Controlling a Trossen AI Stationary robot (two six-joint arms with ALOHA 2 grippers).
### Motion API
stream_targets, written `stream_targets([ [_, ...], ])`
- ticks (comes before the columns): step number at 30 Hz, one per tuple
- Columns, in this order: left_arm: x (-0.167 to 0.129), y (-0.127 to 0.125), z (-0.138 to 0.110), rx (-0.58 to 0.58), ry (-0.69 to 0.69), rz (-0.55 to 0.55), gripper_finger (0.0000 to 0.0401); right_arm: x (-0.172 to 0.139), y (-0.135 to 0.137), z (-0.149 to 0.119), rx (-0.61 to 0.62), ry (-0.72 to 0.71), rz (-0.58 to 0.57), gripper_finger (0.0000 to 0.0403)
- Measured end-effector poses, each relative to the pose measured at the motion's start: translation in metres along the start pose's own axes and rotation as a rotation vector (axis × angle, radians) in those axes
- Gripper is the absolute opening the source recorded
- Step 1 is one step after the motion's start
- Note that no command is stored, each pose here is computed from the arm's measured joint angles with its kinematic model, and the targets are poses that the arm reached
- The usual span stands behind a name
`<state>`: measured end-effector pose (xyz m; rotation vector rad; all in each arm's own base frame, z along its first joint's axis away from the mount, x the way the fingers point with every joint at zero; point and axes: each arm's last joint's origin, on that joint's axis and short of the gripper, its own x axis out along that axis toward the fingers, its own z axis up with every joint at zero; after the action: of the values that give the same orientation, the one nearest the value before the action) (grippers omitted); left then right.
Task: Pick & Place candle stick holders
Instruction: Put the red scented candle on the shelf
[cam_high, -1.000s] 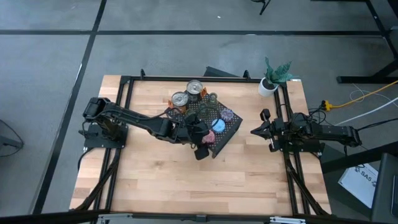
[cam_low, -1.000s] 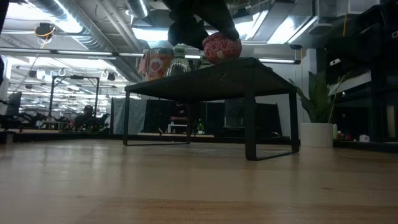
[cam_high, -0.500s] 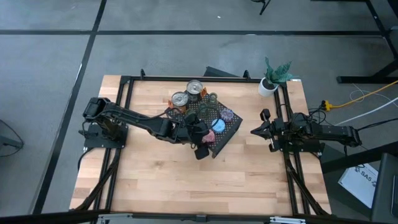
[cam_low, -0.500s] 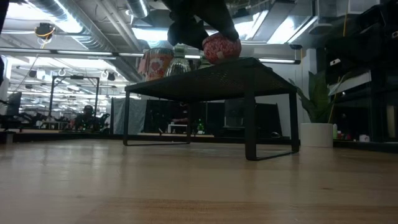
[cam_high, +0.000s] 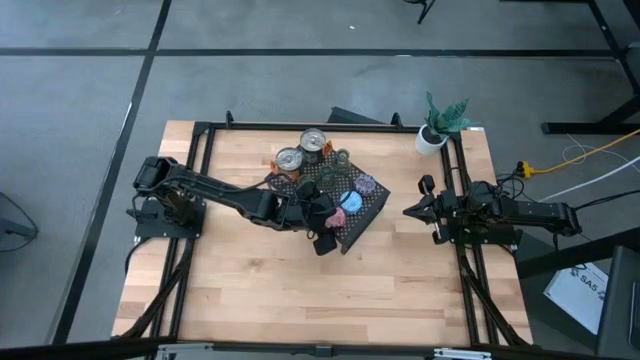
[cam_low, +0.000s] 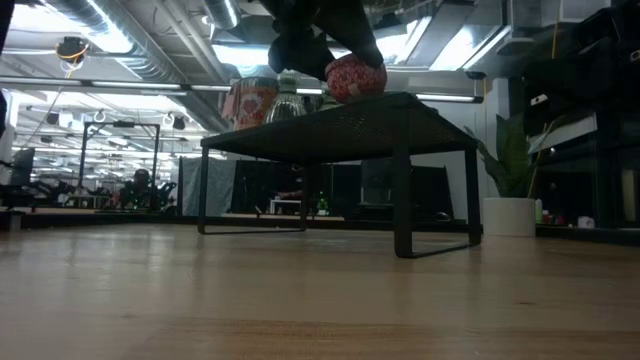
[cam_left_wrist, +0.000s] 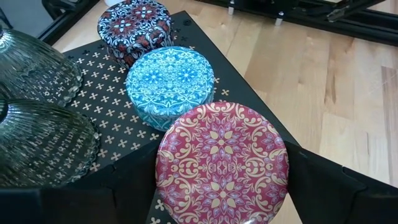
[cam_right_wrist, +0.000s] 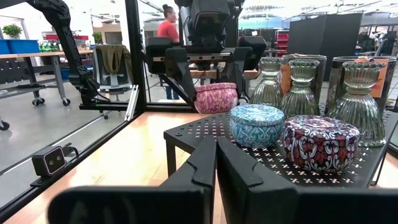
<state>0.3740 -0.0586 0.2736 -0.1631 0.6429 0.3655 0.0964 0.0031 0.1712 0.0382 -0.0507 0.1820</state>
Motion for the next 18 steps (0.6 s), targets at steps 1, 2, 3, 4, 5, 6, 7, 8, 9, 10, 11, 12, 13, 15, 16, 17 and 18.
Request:
stream_targets([
  [1, 0.0, 0.0, 0.0, 0.0, 0.0, 0.0, 0.0304, 0.0, 0.0, 0.0, 0.0, 0.0, 0.0, 0.0016],
  [2, 0.0, 0.0, -0.0001, 0.0, 0.0, 0.0, 0.0305, 0.0, 0.0, 0.0, 0.0, 0.0, 0.0, 0.0016],
  [3, 0.0, 0.0, -0.0001, 0.0, 0.0, 0.0, 0.0306, 0.0, 0.0, 0.0, 0.0, 0.0, 0.0, 0.0016],
  [4, 0.0001, 0.0001, -0.0001, 0.0, 0.0, 0.0, 0.0306, 0.0, 0.0, 0.0002, 0.0, -0.001, 0.0, 0.0016],
  [5, 0.0001, 0.0001, -0.0001, 0.0, 0.0, 0.0, 0.0306, 0.0, 0.0, 0.0001, 0.0, 0.0, 0.0, 0.0016],
  [6, 0.0, 0.0, -0.0001, 0.0, 0.0, 0.0, 0.0306, 0.0, 0.0, 0.0, 0.0, 0.0, 0.0, 0.0016],
  [7, 0.0, 0.0, -0.0001, 0.0, 0.0, 0.0, 0.0307, 0.0, 0.0, 0.0001, 0.0, 0.0, 0.0, 0.0016],
  [8, 0.0, 0.0, -0.0001, 0.0, 0.0, 0.0, 0.0307, 0.0, 0.0, 0.0001, 0.0, 0.0, 0.0, 0.0016],
  [9, 0.0, 0.0, -0.0001, 0.0, 0.0, 0.0, 0.0307, 0.0, 0.0, 0.0001, 0.0, 0.0, 0.0, 0.0016],
  [10, 0.0002, 0.0, -0.0001, 0.0, 0.0, 0.001, 0.0307, 0.0, 0.0, 0.0, 0.0, 0.0, 0.0, 0.0016],
  [11, 0.0002, 0.0, -0.0001, 0.0, 0.0, 0.001, 0.0307, 0.0, 0.0, 0.0, 0.0, 0.0, 0.0, 0.0016],
  [12, 0.0002, 0.0, -0.0001, 0.0, 0.0, 0.001, 0.0307, 0.0, 0.0, 0.0, 0.0, 0.0, 0.0, 0.0016],
  [13, 0.0002, 0.0, -0.0001, 0.0, 0.0, 0.001, 0.0307, 0.0, 0.0, 0.0001, 0.0, 0.0, 0.0, 0.0016],
  [15, 0.0002, 0.0, -0.0001, 0.0, -0.001, 0.002, 0.0308, 0.0, 0.0, 0.0, 0.0, 0.0, -0.001, 0.0016],
  [16, 0.0002, 0.0001, -0.0001, 0.0, -0.002, 0.005, 0.0308, 0.0, 0.0, 0.0002, 0.0, -0.001, 0.0, 0.0016],
  [17, 0.0002, 0.0001, -0.0001, 0.0, -0.002, 0.006, 0.0308, 0.0, 0.0, 0.0, 0.0, 0.0, 0.0, 0.0016],
  [18, 0.0002, 0.0002, -0.0001, -0.001, -0.003, 0.007, 0.0308, 0.0, 0.0, 0.0001, 0.0, 0.0, 0.0, 0.0016],
])
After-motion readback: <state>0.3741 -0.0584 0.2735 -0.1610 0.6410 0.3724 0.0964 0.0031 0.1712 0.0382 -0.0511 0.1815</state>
